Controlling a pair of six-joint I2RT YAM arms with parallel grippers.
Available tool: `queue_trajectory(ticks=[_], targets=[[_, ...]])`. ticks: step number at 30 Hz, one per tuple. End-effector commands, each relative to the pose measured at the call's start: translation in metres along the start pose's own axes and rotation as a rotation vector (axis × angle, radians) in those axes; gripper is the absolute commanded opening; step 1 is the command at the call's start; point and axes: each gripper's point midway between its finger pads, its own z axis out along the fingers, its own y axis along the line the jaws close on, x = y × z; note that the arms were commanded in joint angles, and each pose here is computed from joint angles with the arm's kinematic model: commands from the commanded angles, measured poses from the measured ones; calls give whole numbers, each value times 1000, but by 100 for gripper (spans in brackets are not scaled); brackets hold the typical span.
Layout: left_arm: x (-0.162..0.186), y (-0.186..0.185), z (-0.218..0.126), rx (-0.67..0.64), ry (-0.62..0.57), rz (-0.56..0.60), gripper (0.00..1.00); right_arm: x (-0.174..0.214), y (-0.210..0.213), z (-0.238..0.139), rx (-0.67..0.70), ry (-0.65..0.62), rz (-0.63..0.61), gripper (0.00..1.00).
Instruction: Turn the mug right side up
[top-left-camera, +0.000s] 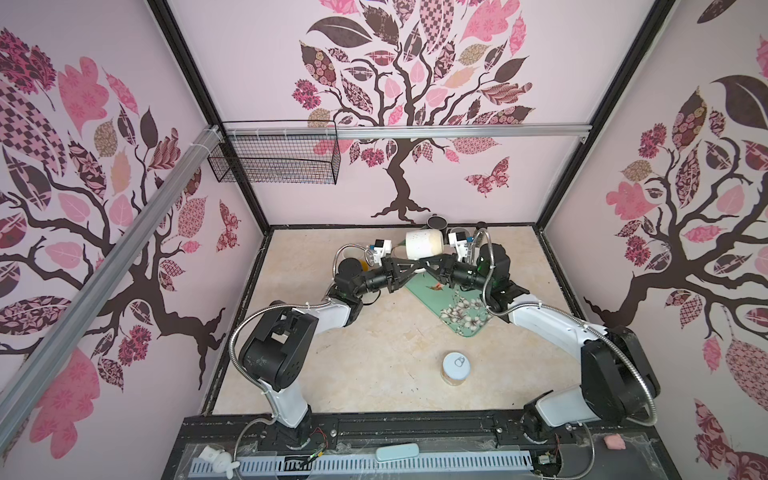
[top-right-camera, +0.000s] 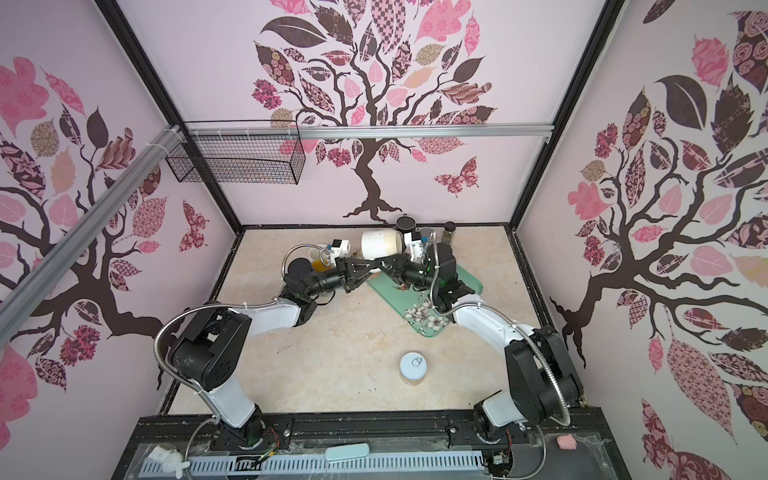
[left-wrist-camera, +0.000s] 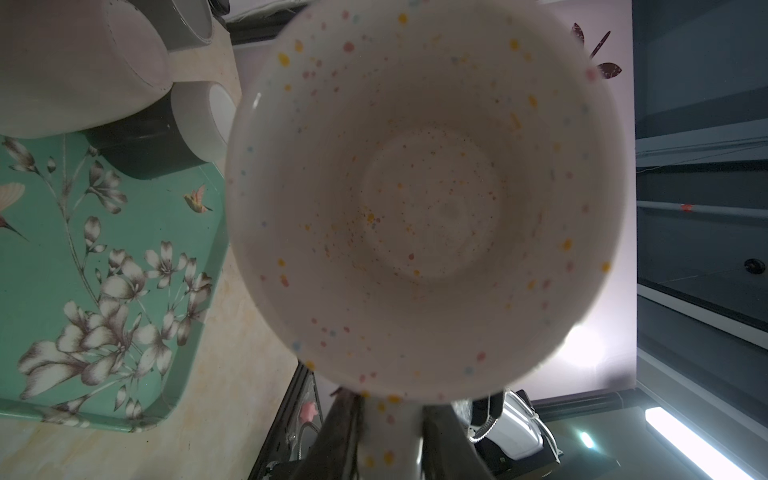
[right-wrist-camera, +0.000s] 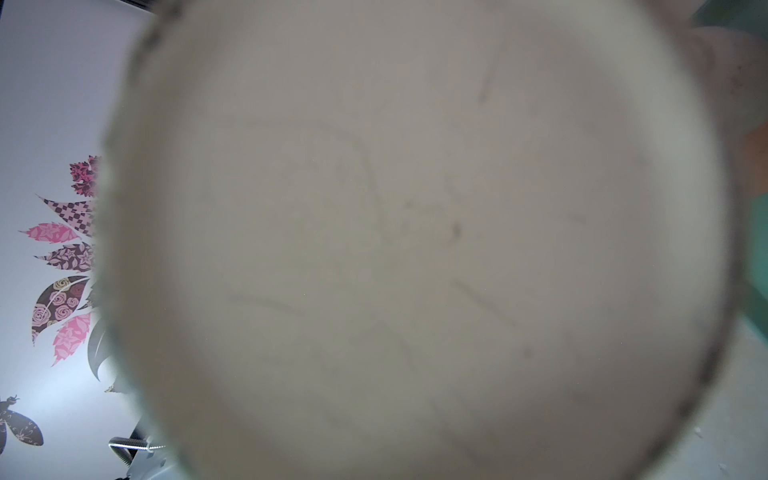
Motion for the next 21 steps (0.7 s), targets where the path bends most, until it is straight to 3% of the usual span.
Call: queue_trajectory(ticks=[1, 7, 9, 11, 12, 18, 21], targets=[[-1, -26, 9, 84, 23, 32, 20, -8, 53, 6, -168, -18, -108, 0], [-2, -24, 13, 85, 36, 1, 24, -4, 45, 12, -161, 4, -97, 0], [-3, -23, 13, 85, 36, -7, 17, -4, 43, 12, -155, 4, -97, 0], [-4, -21, 13, 83, 32, -17, 0, -3, 38, 12, -136, 4, -96, 0], [-4, -19, 11, 79, 29, -22, 0, -3, 34, 12, -118, 2, -99, 0], [2, -13, 3, 53, 19, -38, 0, -1, 16, 10, -9, 6, -122, 30], [7, -2, -4, 11, 11, -45, 0, 1, 10, 9, 35, 23, -143, 37]])
